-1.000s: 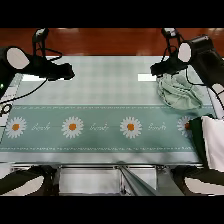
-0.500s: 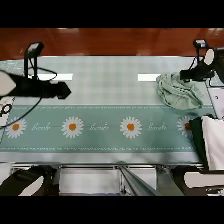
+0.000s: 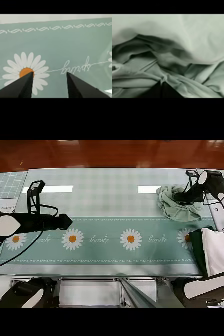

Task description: Fold the shirts.

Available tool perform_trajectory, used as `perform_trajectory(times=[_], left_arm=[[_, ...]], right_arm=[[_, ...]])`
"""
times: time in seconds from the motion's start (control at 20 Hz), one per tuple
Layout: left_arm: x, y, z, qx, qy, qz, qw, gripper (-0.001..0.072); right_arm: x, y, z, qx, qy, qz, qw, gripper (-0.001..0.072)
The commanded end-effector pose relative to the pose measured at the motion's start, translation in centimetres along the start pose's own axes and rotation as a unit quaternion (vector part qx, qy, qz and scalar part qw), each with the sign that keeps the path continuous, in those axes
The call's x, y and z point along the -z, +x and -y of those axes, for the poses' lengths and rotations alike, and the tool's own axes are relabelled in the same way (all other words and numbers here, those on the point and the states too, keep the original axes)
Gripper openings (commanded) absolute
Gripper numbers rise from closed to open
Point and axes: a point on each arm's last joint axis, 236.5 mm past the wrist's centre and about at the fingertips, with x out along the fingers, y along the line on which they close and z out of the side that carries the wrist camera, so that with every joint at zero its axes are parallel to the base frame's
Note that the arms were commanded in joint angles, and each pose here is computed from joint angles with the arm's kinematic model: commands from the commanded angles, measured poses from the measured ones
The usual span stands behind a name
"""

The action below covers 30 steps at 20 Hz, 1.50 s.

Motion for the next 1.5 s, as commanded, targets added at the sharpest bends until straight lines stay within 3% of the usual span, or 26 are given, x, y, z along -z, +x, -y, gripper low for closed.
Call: perform_trajectory(times=[0.0,0.2,0.35,0.65,0.9,1.2,1.35,1.45], left_arm=[[-1.6,-0.8,-2.1,-0.022,-0.021,0.028,0.999,0.0508],[-3.1,-4.1,-7.0,-0.067,-0.08,0.07,0.992,0.0508],[-2.8,-6.7,-9.3,-0.093,-0.092,0.094,0.987,0.0508],[-1.2,-8.7,-9.1,-0.093,-0.091,0.119,0.984,0.0507],[1.5,-6.3,-7.9,-0.057,-0.112,0.095,0.988,0.0508],[2.5,-5.0,-7.3,-0.035,-0.127,0.081,0.988,0.0507],[2.5,-5.0,-7.3,-0.034,-0.127,0.082,0.988,0.0507],[2.5,-5.0,-7.3,-0.034,-0.127,0.081,0.988,0.0508]], right_arm=[[-1.4,-3.5,-2.9,-0.063,0.013,0.026,0.998,0.0023],[-6.2,-17.0,-4.1,-0.085,0.002,0.195,0.977,0.0023],[-6.9,-29.4,-6.2,-0.082,-0.045,0.328,0.94,0.0023],[-3.0,-51.6,-14.4,-0.129,-0.139,0.54,0.82,0.0022],[1.7,-59.3,-20.5,-0.195,-0.189,0.609,0.745,0.0022],[7.9,-57.3,-30.4,-0.255,-0.301,0.559,0.729,0.0022],[10.1,-51.9,-33.7,-0.273,-0.324,0.481,0.768,0.0023],[10.3,-45.3,-33.7,-0.244,-0.32,0.398,0.825,0.0023]])
